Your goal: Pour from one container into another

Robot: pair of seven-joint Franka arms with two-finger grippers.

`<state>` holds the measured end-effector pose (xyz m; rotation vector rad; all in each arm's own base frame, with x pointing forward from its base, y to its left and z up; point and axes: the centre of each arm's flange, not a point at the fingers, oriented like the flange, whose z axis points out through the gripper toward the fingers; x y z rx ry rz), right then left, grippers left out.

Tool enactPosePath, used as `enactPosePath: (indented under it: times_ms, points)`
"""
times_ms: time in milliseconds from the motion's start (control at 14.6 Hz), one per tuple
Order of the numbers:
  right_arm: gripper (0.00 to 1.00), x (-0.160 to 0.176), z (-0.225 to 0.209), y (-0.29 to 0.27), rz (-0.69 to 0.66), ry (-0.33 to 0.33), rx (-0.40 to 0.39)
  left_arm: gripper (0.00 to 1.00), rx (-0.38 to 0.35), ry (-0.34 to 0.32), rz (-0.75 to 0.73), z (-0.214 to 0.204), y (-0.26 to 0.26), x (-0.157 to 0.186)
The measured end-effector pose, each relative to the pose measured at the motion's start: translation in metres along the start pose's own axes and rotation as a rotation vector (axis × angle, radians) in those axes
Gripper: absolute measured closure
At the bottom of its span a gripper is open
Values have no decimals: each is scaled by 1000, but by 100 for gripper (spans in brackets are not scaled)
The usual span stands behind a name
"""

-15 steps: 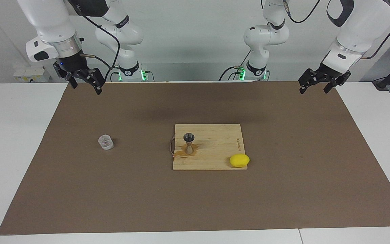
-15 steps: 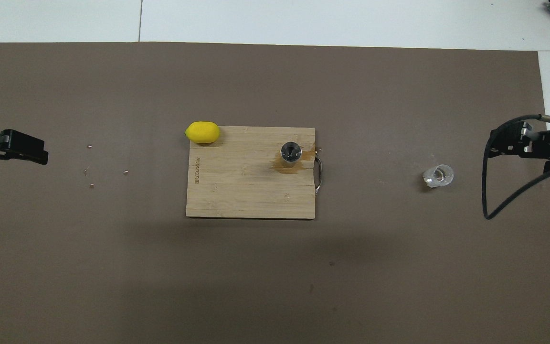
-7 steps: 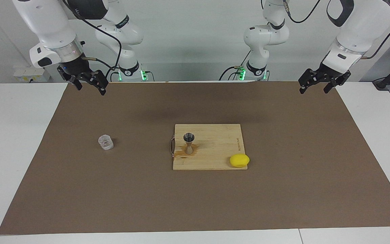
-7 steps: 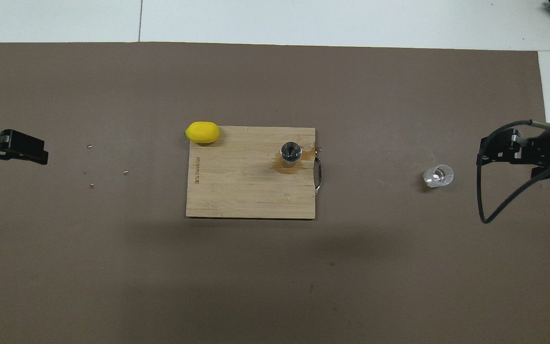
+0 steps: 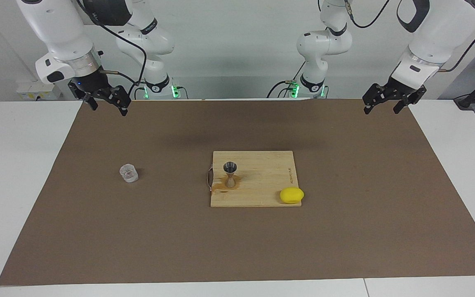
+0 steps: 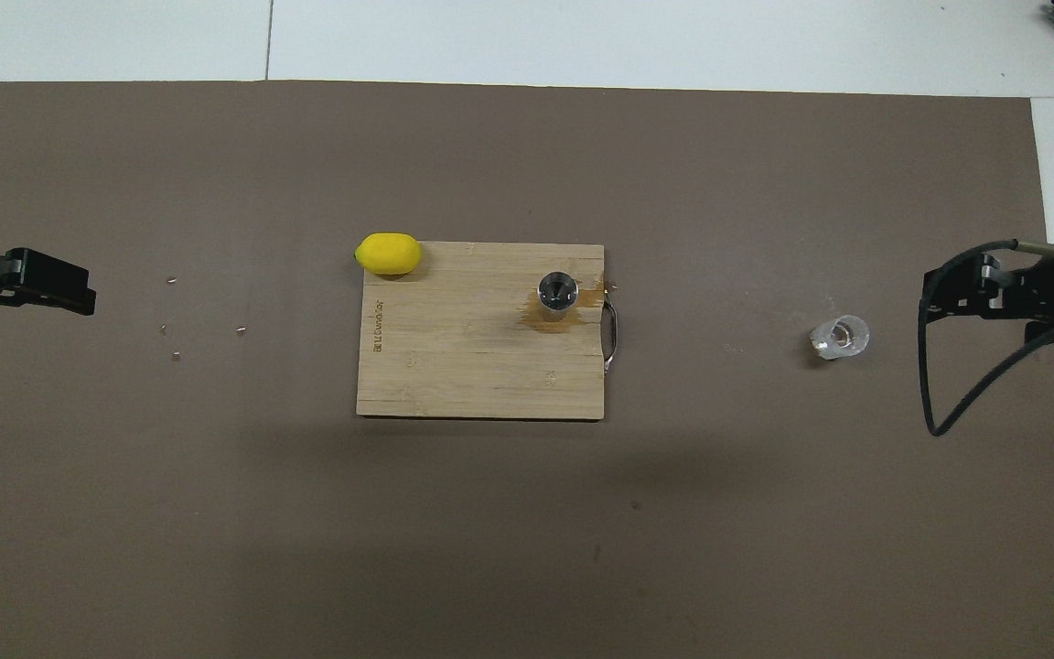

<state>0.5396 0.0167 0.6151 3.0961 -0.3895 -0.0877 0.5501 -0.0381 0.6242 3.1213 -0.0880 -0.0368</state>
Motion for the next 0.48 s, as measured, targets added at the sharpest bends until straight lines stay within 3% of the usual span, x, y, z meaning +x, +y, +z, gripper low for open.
enactPosePath:
  times_ms: [137, 480]
  points:
    - [0, -1, 1, 0, -2, -3, -1, 0, -1, 41, 25, -3, 14, 4]
    - [0, -2, 3, -2, -16, -6, -2, 0, -1, 40, 73, -1, 43, 3]
